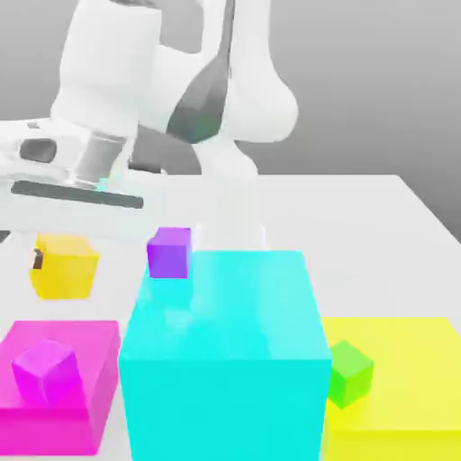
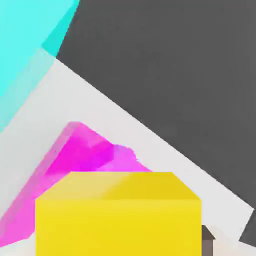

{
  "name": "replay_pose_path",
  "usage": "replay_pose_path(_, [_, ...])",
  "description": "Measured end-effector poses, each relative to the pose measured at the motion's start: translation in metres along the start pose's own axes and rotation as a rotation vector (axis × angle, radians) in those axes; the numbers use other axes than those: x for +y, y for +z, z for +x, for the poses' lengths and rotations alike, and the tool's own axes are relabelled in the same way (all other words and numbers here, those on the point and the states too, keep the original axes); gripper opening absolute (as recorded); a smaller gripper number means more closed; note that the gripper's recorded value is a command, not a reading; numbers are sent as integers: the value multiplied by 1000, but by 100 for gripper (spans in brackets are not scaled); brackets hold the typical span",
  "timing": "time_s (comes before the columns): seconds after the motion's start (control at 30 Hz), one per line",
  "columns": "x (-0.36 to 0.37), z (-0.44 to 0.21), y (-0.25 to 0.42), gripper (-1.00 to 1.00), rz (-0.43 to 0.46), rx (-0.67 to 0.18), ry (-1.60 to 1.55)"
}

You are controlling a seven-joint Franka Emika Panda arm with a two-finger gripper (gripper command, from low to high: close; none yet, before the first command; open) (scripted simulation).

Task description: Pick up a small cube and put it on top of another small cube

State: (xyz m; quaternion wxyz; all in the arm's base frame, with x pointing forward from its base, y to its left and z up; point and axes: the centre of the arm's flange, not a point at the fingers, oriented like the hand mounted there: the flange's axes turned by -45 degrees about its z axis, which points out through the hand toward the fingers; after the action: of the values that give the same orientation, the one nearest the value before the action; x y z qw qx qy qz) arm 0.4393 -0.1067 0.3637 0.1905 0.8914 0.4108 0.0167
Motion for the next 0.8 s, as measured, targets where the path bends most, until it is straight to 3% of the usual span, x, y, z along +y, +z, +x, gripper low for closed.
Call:
replay_pose_path(0.27, [-75, 128, -49, -100, -17, -46, -698])
replay_pose_path(0.47, [-183, 203, -63, -100, 152, 11, -1169])
replay_pose_path(0.7, [-191, 197, -45, -100, 312, 167, -1042])
replay_pose_path(0.8, [-181, 192, -41, -100, 330, 231, -940])
